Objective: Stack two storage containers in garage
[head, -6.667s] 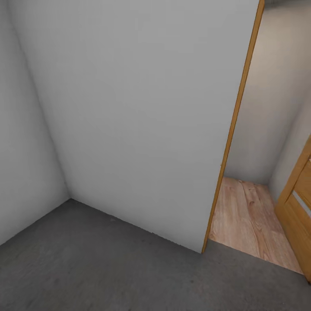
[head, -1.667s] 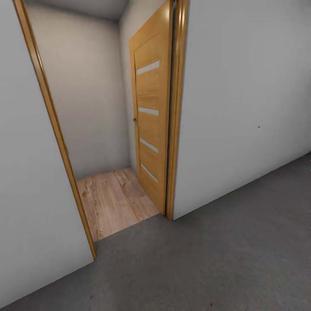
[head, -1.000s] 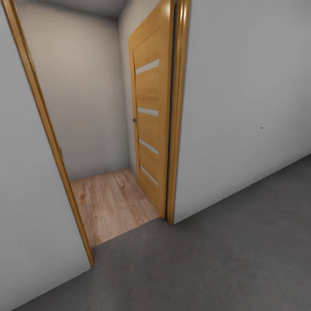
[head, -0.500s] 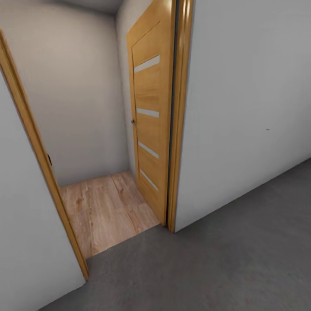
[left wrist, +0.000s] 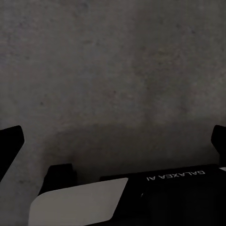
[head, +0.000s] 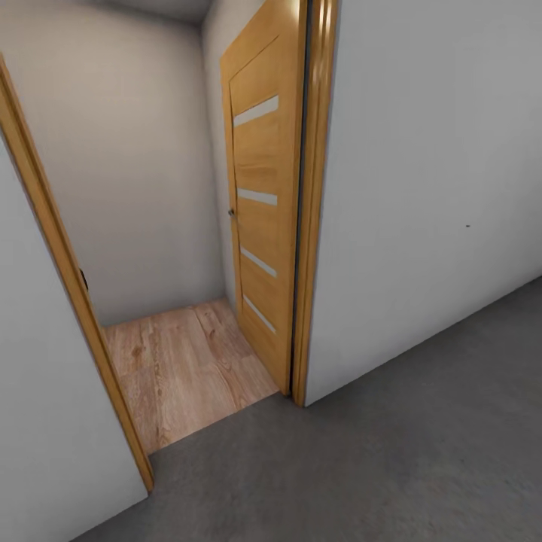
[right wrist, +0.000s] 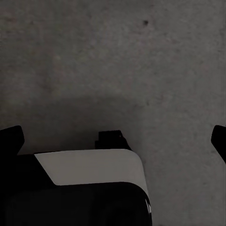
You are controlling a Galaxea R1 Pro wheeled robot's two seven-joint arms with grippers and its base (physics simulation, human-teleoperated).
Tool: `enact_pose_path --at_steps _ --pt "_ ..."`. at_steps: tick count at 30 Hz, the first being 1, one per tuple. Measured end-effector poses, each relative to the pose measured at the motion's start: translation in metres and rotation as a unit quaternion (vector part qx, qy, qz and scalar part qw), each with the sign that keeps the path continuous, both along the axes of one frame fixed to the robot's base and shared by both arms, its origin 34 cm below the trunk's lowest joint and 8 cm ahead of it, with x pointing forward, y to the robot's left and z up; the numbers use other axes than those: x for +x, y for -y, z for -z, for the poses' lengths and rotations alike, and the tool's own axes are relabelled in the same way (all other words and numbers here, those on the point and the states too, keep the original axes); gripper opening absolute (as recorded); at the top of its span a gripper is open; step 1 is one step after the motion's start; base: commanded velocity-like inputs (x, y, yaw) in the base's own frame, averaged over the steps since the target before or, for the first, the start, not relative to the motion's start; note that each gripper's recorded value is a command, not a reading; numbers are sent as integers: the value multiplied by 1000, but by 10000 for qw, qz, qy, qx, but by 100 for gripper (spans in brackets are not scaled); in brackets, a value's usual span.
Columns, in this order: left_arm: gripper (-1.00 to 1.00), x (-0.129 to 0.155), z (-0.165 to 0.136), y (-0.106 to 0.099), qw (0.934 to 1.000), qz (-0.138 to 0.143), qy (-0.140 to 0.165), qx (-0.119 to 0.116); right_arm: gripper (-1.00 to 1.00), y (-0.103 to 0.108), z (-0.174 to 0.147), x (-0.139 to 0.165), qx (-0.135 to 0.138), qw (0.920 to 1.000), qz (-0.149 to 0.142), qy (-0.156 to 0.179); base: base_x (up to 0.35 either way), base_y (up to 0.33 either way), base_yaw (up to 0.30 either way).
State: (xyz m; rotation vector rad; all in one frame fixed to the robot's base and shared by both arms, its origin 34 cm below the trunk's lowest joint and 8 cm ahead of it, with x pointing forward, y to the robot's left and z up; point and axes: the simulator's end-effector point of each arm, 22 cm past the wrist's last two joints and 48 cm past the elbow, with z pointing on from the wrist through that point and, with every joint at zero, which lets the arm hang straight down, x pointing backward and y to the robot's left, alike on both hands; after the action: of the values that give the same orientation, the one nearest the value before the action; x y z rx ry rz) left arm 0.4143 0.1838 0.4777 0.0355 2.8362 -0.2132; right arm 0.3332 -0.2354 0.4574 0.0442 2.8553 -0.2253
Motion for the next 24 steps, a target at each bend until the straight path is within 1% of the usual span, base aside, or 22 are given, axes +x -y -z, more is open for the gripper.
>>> enact_pose_path --at_steps 2,5,18,24 --pt "100 0 0 1 10000 2 -1 -5 100 0 0 0 -3 10000 1 2 30 0 0" --pt "100 -1 0 0 10000 1 -6 -2 100 1 0 0 -6 10000 2 9 200 0 0" --pt "100 -1 0 0 10000 1 -5 -3 100 1 0 0 -8 10000 3 3 320 0 0" --pt "100 0 0 0 10000 1 -5 -3 100 1 0 0 -7 10000 7 9 322 0 125"
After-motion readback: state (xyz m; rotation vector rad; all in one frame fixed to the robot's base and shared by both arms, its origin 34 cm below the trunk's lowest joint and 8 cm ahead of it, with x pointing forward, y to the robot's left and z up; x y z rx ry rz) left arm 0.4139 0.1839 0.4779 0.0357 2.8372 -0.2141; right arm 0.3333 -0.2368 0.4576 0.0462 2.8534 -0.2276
